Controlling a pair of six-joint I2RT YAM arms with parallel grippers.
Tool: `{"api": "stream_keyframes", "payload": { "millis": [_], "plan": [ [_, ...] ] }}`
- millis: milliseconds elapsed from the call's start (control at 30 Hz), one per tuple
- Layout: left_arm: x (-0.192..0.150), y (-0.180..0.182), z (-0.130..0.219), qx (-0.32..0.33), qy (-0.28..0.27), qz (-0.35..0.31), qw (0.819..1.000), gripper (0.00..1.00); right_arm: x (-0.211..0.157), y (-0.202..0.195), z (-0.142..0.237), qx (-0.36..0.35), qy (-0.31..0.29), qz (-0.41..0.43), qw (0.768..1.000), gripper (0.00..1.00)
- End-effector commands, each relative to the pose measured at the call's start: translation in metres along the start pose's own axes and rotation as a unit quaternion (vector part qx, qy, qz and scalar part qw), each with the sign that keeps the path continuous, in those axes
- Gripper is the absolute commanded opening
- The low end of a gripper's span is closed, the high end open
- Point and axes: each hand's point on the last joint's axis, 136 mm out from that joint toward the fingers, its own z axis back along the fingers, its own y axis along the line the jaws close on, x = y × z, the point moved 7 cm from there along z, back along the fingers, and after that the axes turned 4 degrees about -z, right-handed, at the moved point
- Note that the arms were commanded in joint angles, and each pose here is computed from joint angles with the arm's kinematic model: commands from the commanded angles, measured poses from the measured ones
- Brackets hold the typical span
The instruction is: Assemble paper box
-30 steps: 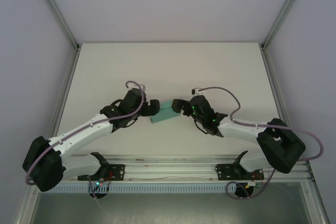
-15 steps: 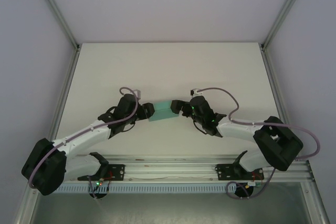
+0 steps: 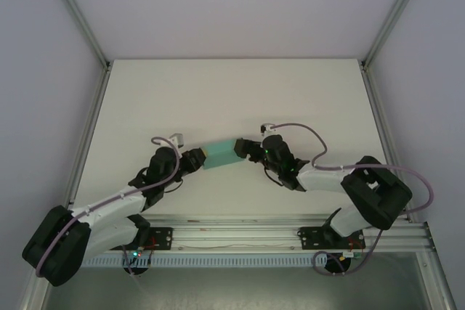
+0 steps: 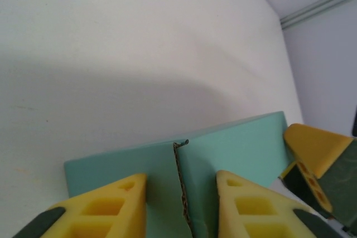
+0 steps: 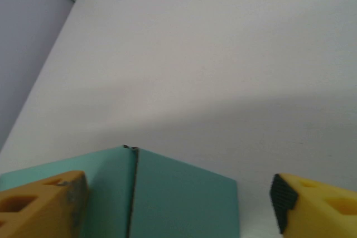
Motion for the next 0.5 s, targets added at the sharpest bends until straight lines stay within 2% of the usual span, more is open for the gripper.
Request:
{"api": "stream_keyframes", "payload": {
  "millis": [0,67,167,467],
  "plan": [
    [-0.036,0.048,0.006,0.096,0.068,0.025,0.993,0.21,-0.063,-0.075,0.008,-0.166,0.136,0.038,0.976,0.77],
    [-0.036,0.046,0.004,0.092,0.075,0.031,0.992,0.16,-0.062,-0.073,0.007,-0.157,0.134,0.034,0.978,0.7],
    [-0.038,0.043,-0.002,0.089,0.097,0.035,0.991,0.0,-0.061,-0.071,0.008,-0.154,0.134,0.033,0.978,0.59],
    [-0.044,0.043,-0.018,0.097,0.141,0.032,0.985,0.0,-0.06,-0.071,0.012,-0.154,0.133,0.029,0.979,0.37]
  ]
}}
